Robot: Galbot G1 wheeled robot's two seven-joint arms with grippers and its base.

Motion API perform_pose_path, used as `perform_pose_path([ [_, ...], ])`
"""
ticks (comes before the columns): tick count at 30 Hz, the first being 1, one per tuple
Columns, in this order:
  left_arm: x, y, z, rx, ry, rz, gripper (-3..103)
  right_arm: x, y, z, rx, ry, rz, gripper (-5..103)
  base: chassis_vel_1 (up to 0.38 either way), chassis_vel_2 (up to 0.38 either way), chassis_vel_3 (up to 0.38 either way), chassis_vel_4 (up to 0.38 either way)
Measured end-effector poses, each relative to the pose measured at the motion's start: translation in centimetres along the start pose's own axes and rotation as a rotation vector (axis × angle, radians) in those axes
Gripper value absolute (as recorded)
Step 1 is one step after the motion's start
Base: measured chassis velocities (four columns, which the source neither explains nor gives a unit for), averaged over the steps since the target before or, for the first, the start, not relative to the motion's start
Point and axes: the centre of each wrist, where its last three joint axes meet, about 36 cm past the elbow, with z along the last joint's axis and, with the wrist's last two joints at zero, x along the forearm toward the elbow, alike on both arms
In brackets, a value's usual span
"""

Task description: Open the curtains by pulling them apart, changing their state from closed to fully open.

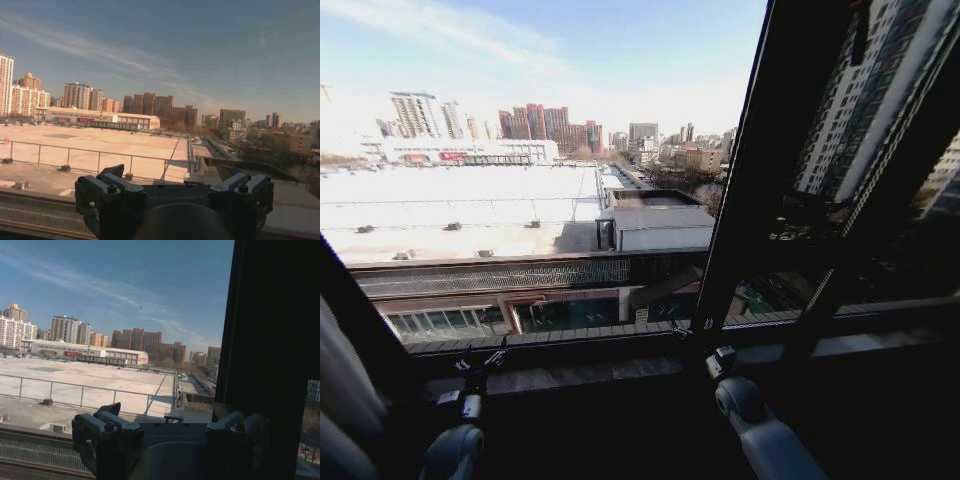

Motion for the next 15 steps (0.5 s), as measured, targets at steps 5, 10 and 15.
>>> perform_pose_path([
  [5, 0.01, 0.00, 0.00, 0.000, 0.000, 0.000, 100, 0.00, 0.00, 0.00, 0.000, 0.000, 0.000, 100, -0.312, -0.308, 0.304, 0.320],
  [10, 0.01, 0.00, 0.00, 0.000, 0.000, 0.000, 100, 0.00, 0.00, 0.00, 0.000, 0.000, 0.000, 100, -0.340, -0.359, 0.322, 0.372],
  [15, 0.01, -0.01, 0.01, 0.000, 0.000, 0.000, 100, 0.00, 0.00, 0.00, 0.000, 0.000, 0.000, 100, -0.359, -0.353, 0.371, 0.355],
])
